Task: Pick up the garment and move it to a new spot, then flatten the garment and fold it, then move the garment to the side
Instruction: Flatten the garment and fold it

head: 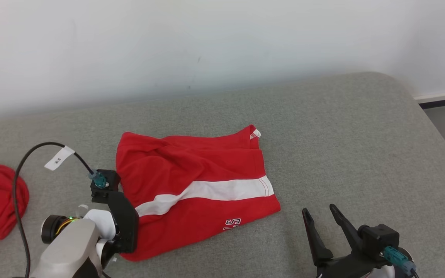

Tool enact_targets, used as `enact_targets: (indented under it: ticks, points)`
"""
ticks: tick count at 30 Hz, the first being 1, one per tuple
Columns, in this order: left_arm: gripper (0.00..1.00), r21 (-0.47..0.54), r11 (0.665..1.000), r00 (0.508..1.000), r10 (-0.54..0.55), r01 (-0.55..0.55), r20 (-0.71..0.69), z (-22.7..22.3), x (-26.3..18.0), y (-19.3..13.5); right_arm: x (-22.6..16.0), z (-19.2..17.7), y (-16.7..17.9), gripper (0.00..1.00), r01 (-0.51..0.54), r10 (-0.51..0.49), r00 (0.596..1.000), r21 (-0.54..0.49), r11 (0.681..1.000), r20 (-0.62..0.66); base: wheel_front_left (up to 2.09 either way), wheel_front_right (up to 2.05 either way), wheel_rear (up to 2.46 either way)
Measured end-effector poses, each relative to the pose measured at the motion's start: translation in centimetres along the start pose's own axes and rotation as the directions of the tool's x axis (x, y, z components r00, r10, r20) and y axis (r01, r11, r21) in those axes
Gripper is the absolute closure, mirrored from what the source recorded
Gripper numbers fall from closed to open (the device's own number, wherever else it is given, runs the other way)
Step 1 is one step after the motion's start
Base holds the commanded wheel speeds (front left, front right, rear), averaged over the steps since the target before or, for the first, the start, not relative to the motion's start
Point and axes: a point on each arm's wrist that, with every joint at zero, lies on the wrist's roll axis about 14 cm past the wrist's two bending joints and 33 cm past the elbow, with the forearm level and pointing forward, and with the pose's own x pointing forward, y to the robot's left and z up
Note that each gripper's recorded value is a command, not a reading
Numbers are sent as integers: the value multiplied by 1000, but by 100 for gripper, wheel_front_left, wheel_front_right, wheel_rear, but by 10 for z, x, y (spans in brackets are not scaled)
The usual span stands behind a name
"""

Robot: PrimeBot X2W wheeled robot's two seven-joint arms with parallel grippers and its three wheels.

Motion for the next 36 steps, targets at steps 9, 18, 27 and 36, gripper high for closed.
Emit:
enact_targets:
  ticks: [9, 18, 27, 36]
  points:
    - [36, 22, 1000, 996, 12, -10, -86, 0, 8, -1, -1, -1, -7, 0, 23, -23, 1000, 4, 1000, 0, 0, 0, 0]
    - [32, -23, 999, 992, 39, -42, -121, 3, 5, 8, -2, -2, -7, 0, 24, -24, 1000, 4, 1000, -3, 0, 0, 0]
    - [100, -31, 999, 992, 16, -20, -127, 6, 7, 1, -1, -3, -7, 0, 22, -22, 1000, 1, 1000, -9, 0, 0, 0]
    - [100, -87, 996, 999, 5, -10, -52, 10, 10, -2, 21, 0, -9, 0, -17, 9, 995, -85, 996, -99, 0, 0, 0]
